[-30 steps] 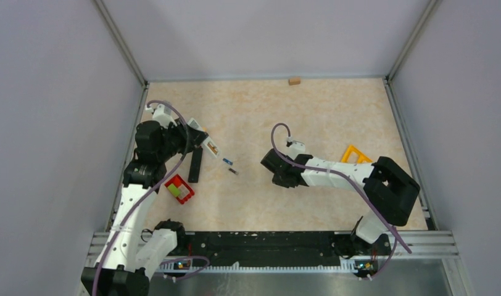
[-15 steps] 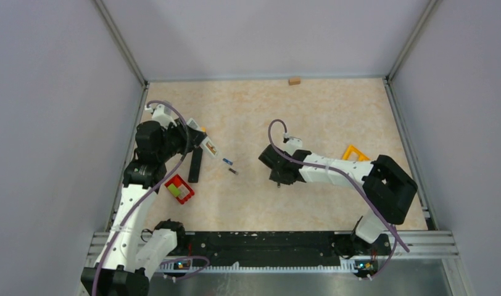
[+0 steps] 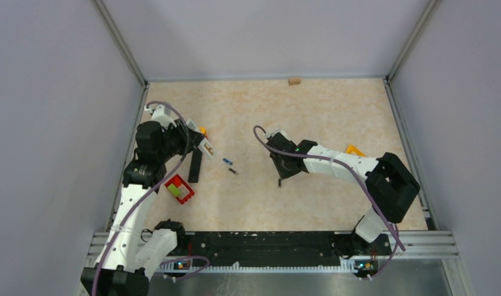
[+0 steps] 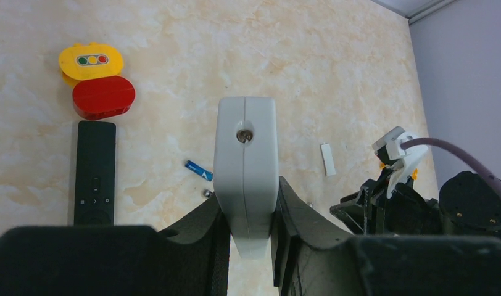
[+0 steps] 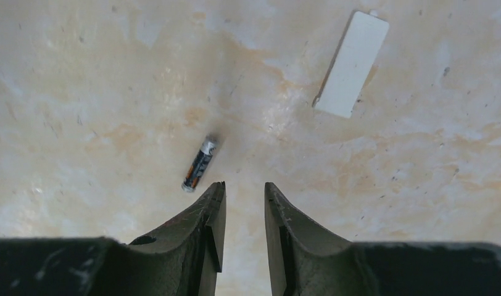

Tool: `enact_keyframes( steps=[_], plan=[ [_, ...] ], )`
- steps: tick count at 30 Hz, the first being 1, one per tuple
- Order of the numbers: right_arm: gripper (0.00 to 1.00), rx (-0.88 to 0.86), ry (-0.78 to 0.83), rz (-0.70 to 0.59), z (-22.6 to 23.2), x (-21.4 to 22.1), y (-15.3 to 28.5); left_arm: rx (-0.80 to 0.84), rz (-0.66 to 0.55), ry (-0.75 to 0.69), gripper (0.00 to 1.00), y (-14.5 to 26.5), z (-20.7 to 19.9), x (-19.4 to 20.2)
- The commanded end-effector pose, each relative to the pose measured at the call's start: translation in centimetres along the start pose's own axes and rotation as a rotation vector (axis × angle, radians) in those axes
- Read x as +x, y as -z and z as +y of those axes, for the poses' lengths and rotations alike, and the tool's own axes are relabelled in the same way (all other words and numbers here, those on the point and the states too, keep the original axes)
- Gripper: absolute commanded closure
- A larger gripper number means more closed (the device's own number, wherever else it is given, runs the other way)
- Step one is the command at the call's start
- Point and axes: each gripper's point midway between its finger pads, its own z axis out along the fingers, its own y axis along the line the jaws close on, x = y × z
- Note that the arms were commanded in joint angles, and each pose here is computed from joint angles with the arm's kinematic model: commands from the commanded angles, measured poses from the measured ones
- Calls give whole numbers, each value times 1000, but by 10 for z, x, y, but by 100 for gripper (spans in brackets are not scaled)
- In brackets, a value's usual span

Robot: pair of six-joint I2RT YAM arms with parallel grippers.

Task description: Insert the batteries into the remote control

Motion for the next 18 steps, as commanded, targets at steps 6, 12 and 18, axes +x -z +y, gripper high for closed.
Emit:
enact_keyframes(
  steps=[6,12,18],
  plan=[
    [69,-108,394,51,1,9,7,-45,-97,-52,100,12,-3,-30],
    [66,-113,543,76,14,19,-11,-70,-111,-56,100,13,1,-33],
    [61,-90,573,132,14,24,-22,-82,-113,-68,100,15,2,-35]
  ],
)
